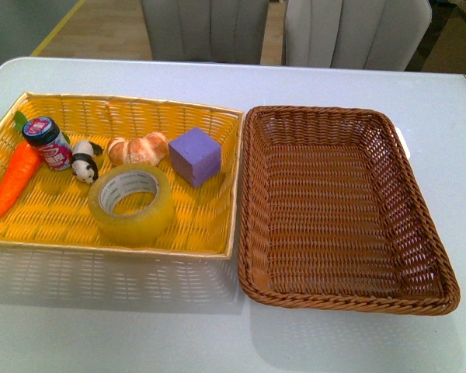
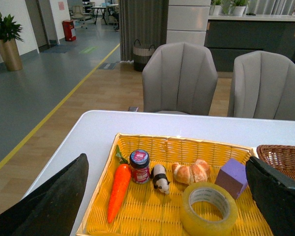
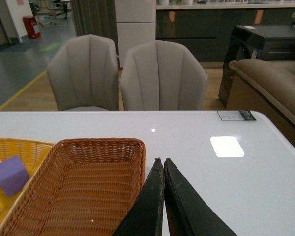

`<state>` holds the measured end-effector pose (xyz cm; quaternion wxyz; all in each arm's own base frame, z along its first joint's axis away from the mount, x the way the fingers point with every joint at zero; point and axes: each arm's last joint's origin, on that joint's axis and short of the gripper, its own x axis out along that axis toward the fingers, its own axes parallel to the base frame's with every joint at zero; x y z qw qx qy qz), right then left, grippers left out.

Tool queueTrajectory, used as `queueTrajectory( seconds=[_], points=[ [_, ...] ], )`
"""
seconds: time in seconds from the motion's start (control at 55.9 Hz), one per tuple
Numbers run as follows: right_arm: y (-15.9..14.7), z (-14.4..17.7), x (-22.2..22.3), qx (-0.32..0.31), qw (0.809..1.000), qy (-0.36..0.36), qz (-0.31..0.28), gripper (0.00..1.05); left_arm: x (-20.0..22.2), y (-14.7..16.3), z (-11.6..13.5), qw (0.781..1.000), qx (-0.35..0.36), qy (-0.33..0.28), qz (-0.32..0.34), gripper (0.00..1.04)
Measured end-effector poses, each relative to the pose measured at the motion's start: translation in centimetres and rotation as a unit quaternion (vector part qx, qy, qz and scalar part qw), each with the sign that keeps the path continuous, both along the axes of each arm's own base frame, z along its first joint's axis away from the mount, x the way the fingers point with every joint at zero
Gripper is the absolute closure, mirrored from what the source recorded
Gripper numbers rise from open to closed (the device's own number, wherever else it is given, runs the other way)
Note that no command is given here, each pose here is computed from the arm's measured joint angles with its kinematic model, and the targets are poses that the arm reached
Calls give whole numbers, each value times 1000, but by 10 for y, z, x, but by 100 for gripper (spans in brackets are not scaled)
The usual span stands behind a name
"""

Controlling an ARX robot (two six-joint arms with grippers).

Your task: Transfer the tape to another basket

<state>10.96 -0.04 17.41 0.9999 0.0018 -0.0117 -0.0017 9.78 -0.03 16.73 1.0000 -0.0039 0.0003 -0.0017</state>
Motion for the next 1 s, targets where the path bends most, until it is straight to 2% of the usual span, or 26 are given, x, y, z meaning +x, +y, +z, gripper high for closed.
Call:
queueTrajectory(
  seconds=[0.161, 0.43, 0.501, 0.752, 0.77, 0.824, 0.877, 0.931, 1.003],
  points=[
    [0, -5, -8, 0, 1000, 17, 1, 103, 0, 0, 0, 1000, 0, 0, 0, 9],
    [0, -3, -13, -1, 1000, 3, 1, 102, 0, 0, 0, 1000, 0, 0, 0, 9],
    [0, -3, -13, 0, 1000, 2, 0, 87, 0, 0, 0, 1000, 0, 0, 0, 9],
    [0, -3, -13, 0, 1000, 2, 0, 45, 0, 0, 0, 1000, 0, 0, 0, 9],
    [0, -3, -13, 0, 1000, 2, 0, 41, 1, 0, -1, 1000, -4, 18, -7, 9],
    [0, -3, -13, 0, 1000, 3, 0, 32, 1, -1, 1, 990, -34, 126, -46, 9],
    [0, -3, -13, 0, 1000, 2, 1, 22, 7, -2, 7, 963, -67, 253, -63, 9],
    [0, -3, -13, 0, 1000, 2, 1, 13, 20, -2, 12, 951, -81, 293, -62, 9],
    [0, -3, -13, 0, 1000, 2, 1, 8, 41, -1, 18, 948, -88, 301, -61, 9]
  ],
)
